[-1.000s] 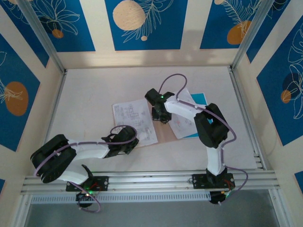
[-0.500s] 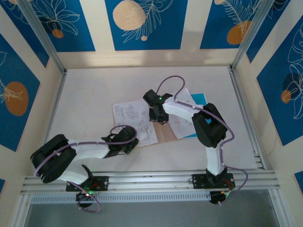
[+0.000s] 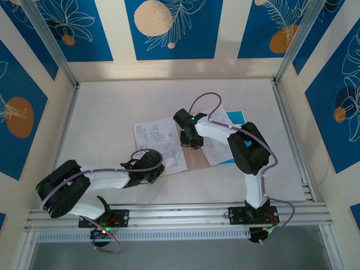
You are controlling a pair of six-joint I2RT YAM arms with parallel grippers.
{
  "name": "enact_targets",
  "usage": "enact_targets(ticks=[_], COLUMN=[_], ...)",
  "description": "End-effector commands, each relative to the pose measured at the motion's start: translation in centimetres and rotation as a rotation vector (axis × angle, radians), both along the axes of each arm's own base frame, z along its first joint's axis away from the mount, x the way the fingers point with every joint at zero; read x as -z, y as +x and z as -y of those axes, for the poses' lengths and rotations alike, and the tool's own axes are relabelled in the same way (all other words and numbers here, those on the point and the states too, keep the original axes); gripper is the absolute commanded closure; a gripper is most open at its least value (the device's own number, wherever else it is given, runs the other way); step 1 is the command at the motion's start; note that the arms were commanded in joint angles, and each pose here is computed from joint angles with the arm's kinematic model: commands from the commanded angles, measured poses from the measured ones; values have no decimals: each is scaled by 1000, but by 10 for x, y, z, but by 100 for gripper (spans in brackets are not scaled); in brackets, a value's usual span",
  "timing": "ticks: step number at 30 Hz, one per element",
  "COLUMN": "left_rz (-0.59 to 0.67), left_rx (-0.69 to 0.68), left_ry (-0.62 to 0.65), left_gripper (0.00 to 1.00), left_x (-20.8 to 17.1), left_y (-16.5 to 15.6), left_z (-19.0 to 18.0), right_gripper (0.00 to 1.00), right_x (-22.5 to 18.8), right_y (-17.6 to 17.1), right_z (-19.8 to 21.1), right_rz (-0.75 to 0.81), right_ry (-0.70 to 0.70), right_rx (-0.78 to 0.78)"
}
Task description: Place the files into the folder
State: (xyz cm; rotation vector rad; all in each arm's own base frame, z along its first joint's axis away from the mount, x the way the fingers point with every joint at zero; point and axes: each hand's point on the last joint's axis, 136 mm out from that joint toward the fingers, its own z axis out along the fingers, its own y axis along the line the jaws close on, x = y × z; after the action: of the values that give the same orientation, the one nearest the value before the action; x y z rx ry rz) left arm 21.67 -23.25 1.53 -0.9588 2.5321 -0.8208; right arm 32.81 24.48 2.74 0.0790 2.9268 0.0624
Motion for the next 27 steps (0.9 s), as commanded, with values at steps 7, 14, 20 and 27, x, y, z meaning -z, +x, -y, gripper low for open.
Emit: enact_targets(ticks=[7, 14, 20, 27], left_rz=[-171, -172, -173, -173], left_rx=[-26, -24, -27, -29], left_ry=[222, 223, 225, 212], left_gripper=[100, 100, 100, 100], left_x=[45, 46, 46, 47], left_y=[-37, -37, -37, -35], left_z=[-52, -52, -53, -49], right_gripper=[84, 83, 80, 77], right_x=[14, 10, 11, 15], right_y=[-24, -27, -32, -36], right_z=[17, 21, 27, 28], right_rz=[-54, -41, -61, -104], right_ry=[-28, -34, -63, -3], right_rx=[12, 9, 5, 56])
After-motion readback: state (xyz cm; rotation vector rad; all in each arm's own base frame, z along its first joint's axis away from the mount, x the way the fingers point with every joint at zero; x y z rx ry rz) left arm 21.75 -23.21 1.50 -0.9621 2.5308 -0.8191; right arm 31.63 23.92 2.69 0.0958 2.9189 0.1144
